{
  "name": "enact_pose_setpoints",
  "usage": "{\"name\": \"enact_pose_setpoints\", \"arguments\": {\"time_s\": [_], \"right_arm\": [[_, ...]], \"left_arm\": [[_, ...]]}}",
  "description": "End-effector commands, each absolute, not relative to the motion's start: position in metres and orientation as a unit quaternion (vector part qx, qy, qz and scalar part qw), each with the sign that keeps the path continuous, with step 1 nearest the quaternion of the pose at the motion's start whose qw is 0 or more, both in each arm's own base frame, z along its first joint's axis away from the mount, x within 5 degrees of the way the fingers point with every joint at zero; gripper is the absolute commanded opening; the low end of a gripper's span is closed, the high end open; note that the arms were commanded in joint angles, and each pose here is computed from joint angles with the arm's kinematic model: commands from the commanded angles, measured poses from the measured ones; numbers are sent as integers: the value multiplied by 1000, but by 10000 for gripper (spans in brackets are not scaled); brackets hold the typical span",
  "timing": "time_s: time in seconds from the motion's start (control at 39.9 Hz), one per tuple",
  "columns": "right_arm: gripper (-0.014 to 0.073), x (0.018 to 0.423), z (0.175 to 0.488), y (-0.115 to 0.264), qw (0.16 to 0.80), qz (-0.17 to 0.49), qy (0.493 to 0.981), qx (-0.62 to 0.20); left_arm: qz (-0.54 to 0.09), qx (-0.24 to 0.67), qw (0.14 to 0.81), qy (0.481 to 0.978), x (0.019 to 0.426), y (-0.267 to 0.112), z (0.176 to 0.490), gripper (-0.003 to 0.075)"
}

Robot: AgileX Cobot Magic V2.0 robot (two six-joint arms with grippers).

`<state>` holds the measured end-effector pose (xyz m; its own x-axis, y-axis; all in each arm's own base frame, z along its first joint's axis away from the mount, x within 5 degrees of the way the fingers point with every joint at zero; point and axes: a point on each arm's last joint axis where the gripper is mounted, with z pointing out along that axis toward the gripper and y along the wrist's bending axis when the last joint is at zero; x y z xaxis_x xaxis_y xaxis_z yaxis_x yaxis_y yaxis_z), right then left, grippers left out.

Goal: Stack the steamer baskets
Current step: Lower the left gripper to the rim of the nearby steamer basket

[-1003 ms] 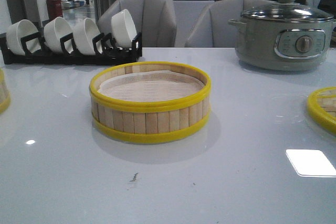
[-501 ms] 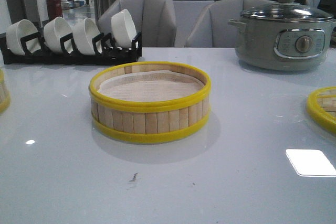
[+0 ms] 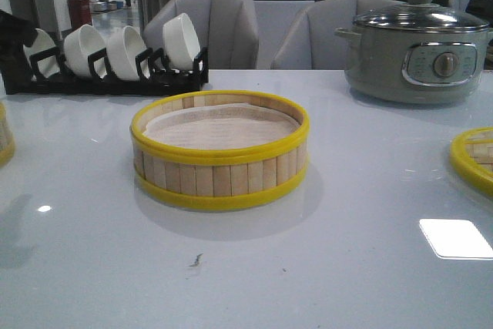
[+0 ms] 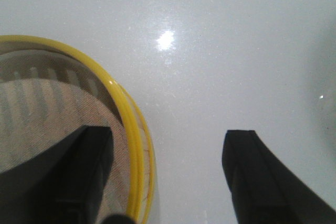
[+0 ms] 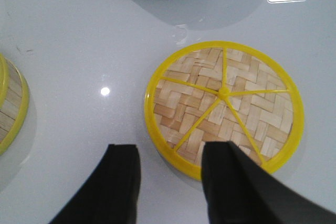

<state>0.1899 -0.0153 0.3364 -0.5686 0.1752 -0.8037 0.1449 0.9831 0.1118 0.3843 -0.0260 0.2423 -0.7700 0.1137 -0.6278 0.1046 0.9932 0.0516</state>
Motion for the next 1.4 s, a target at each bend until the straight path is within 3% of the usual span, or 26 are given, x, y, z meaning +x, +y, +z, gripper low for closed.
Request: {"name": "enact_pose_setpoints", "arguments": {"time_s": [0.0,0.55,1.38], "right_arm": [[390,193,356,-16,505,12,859,84],[390,193,356,-16,506,12,859,84],[390,193,356,-16,506,12,859,84]], "left_arm": [[3,49,373,926,397,-27,261,494],[6,34,317,948,412,-17,216,470],[3,29,318,948,412,-16,216,452]]}}
